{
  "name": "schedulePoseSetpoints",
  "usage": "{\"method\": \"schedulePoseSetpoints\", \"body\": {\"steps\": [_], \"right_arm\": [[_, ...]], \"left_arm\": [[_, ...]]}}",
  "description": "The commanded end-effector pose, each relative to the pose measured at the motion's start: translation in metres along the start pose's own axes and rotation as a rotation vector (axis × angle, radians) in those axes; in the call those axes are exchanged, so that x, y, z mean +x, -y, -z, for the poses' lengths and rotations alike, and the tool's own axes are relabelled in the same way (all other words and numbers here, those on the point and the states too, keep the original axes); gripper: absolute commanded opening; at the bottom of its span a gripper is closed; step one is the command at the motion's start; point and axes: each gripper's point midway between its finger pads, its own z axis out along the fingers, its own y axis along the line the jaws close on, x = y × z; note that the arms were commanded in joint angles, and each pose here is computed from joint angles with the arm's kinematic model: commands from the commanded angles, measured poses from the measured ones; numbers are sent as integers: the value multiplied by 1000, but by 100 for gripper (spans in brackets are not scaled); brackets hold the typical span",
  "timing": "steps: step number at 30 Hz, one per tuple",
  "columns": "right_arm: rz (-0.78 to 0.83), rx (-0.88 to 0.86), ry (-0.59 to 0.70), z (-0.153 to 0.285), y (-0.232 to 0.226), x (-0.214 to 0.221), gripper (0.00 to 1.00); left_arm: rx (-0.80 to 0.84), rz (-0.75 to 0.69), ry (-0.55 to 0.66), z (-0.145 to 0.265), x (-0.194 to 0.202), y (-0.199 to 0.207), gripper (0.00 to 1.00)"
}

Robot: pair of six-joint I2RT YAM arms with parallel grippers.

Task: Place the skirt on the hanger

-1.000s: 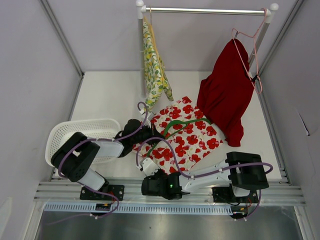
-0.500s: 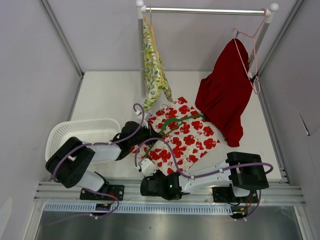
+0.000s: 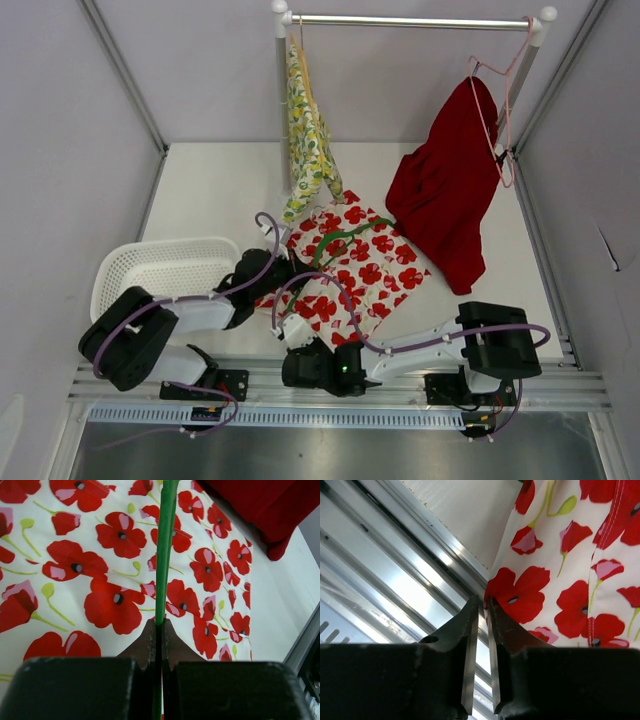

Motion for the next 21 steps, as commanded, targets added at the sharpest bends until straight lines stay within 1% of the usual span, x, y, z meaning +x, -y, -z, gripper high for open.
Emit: {"method": "schedulePoseSetpoints", "body": {"steps": [1, 2, 3, 5, 6, 8, 9, 12, 14, 15, 16, 17, 18, 21], "right_arm": [[-93, -68, 64, 15, -3, -22, 21], [-103, -79, 74, 18, -2, -24, 24], [-114, -92, 84, 23, 3, -24, 32], [-130, -123, 96, 28, 7, -28, 40], [-143, -137, 109, 35, 11, -31, 49], [-158, -141, 120, 40, 19, -36, 57], [-174, -152, 146, 49, 23, -44, 61], [-205, -125, 178, 61, 42, -56, 65], [-250, -101, 207, 76, 64, -67, 67], [-309, -58, 212, 75, 85, -73, 68], [-345, -39, 227, 85, 103, -76, 68], [-378, -19, 236, 88, 117, -78, 68], [-438, 35, 251, 88, 144, -82, 69], [-553, 91, 272, 98, 189, -87, 68]], "left_arm": [[-8, -45, 96, 9, -20, 3, 0], [4, -57, 115, 13, -25, 9, 0], [6, -73, 124, 15, -27, 11, 0], [28, -90, 149, 21, -34, 20, 0], [37, -103, 154, 22, -36, 23, 0], [55, -119, 158, 25, -37, 31, 0], [62, -133, 150, 25, -37, 33, 0], [98, -161, 139, 29, -35, 47, 0], [117, -180, 106, 31, -28, 56, 0], [125, -197, 105, 32, -29, 61, 0], [121, -207, 75, 33, -22, 63, 0], [116, -213, 71, 34, -21, 64, 0], [116, -217, 64, 35, -20, 64, 0], [124, -219, 58, 42, -17, 69, 0]]}}
